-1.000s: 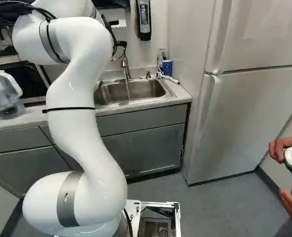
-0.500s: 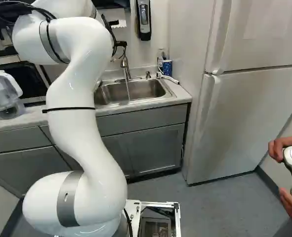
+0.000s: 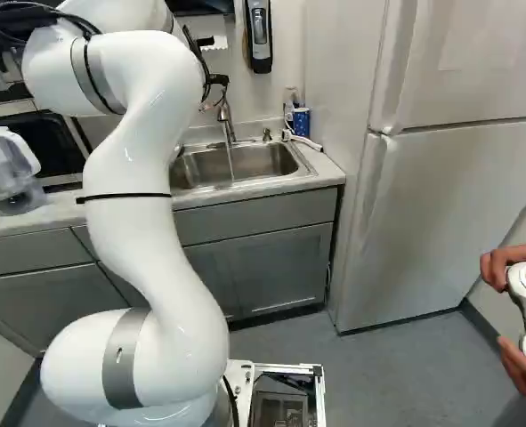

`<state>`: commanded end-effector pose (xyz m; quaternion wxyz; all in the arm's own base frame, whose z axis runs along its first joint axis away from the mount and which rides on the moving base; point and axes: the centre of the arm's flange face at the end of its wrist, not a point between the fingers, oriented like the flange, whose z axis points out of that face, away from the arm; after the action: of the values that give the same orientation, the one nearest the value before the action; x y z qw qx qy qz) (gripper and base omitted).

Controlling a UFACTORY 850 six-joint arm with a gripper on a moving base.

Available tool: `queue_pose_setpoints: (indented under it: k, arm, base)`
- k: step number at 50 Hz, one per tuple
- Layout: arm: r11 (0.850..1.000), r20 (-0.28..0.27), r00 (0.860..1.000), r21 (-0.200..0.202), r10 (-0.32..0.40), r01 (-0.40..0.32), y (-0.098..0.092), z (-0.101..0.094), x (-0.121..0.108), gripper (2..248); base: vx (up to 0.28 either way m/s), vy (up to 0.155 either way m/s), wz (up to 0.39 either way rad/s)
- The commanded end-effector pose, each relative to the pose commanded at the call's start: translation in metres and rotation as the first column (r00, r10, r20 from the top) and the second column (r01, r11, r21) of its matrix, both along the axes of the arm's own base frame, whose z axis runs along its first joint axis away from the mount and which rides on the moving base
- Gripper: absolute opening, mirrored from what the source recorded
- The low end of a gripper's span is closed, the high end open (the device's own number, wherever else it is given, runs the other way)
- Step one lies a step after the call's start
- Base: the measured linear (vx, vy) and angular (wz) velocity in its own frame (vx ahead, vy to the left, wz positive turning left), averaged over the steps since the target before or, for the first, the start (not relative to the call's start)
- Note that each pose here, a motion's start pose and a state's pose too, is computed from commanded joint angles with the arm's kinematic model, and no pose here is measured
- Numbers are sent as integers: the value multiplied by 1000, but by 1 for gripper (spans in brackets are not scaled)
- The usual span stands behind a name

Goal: Rinse the cup and place it in the tray

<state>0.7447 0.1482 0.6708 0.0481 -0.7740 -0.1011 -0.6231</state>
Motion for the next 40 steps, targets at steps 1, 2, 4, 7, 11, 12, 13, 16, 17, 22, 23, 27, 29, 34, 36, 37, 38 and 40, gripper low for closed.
queue_pose_setpoints:
  k: [1,2,4,7,11,12,13,16,17,22,23,27,29,34,36,37,38,40]
  arm:
    - [1000,-1,1000,0,0,0,0,0,0,247]
    - [1000,-2,1000,-1,0,0,0,0,0,247]
    - [1000,-5,1000,-1,0,0,0,0,0,247]
    - [1000,-8,1000,-2,-1,1,0,-1,0,247]
    - [1000,-13,1000,-3,-1,1,0,-1,-1,247]
    - [1000,-14,1000,-3,-1,1,0,-1,-1,247]
    - [1000,-16,1000,-4,-1,1,0,-1,-1,247]
    - [1000,-20,1000,-5,-1,1,0,-1,-3,247]
    - [1000,-22,1000,-5,-2,1,0,-1,-3,247]
    - [1000,-29,1000,-7,-2,2,0,-1,-5,247]
    - [1000,-30,1000,-7,-2,2,0,-1,-5,247]
    - [1000,-36,999,-8,-2,2,-1,-2,-7,247]
    - [1000,-39,999,-9,-2,2,-1,-2,-7,247]
    - [1000,-45,999,-10,-3,2,-1,-2,-7,247]
    - [1000,-47,999,-11,-3,3,-1,-2,-8,247]
    - [1000,-48,999,-11,-3,3,-1,-2,-8,247]
    - [1000,-49,999,-11,-3,3,-1,-3,-8,247]
    - [1000,-52,999,-12,-4,3,-1,-3,-8,247]
  base:
    - [0,0,0]
    - [0,0,0]
    - [0,0,0]
    - [0,0,0]
    - [0,0,0]
    - [0,0,0]
    - [0,0,0]
    - [0,0,0]
    - [0,0,0]
    - [0,0,0]
    - [0,0,0]
    - [0,0,0]
    - [0,0,0]
    - [0,0,0]
    - [0,0,0]
    - [0,0,0]
    - [0,0,0]
    - [0,0,0]
